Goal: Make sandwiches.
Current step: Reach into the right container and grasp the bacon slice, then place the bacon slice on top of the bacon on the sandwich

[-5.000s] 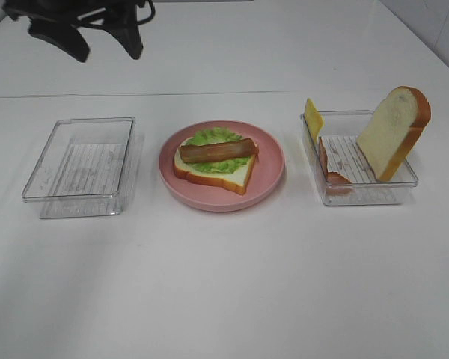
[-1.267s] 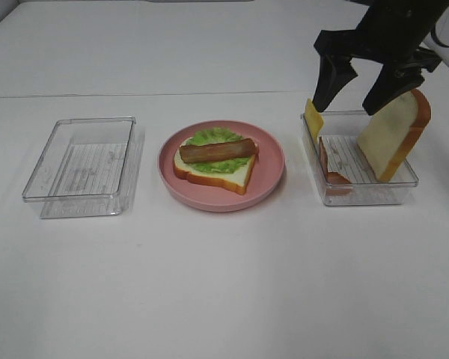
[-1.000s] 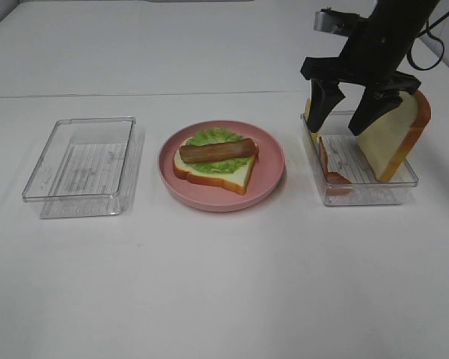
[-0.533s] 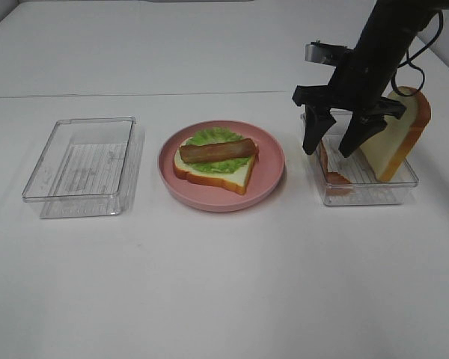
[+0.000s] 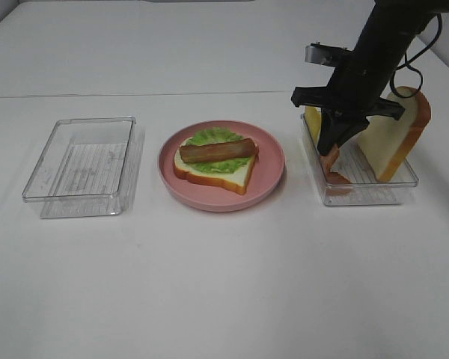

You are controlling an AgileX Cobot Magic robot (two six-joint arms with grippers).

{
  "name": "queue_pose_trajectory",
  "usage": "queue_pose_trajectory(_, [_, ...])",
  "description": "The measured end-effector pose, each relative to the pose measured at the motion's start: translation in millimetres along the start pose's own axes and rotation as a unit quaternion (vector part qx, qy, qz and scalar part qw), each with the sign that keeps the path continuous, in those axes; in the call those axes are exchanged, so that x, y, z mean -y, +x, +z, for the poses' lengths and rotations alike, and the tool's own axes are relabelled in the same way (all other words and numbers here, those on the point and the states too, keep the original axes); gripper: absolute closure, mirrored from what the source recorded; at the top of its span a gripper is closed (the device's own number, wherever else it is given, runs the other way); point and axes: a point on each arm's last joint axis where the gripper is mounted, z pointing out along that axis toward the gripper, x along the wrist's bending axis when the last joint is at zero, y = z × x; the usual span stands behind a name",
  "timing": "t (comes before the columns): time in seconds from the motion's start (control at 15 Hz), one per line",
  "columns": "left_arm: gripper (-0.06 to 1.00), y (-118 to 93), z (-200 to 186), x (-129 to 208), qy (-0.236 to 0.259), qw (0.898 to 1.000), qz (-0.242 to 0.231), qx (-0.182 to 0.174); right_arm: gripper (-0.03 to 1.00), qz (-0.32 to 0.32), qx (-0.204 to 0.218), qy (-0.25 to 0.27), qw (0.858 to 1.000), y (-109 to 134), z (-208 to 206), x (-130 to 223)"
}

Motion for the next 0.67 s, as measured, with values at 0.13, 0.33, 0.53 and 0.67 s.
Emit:
queue_pose_trajectory(0.13, [0.23, 0.0, 0.0, 0.0, 0.0, 1.0, 0.0, 0.0, 0.97, 0.0, -0.001, 0.009, 1.0, 0.2, -0.3, 1.7])
queue_pose_trajectory(0.33, [0.23, 0.0, 0.0, 0.0, 0.0, 1.0, 0.0, 0.0, 0.97, -0.007, -0.002, -0.004, 1.0, 5.5, -17.7, 5.4])
queue_pose_trajectory(0.53, [0.23, 0.0, 0.0, 0.0, 0.0, 1.0, 0.0, 0.0, 0.97, -0.023, -0.004, -0.058, 0.998, 19.4, -63.9, 18.7])
queue_pose_trajectory(0.67, [0.23, 0.0, 0.0, 0.0, 0.0, 1.0, 0.0, 0.0, 0.97, -0.032, -0.015, -0.094, 0.995, 30.1, -93.9, 30.9])
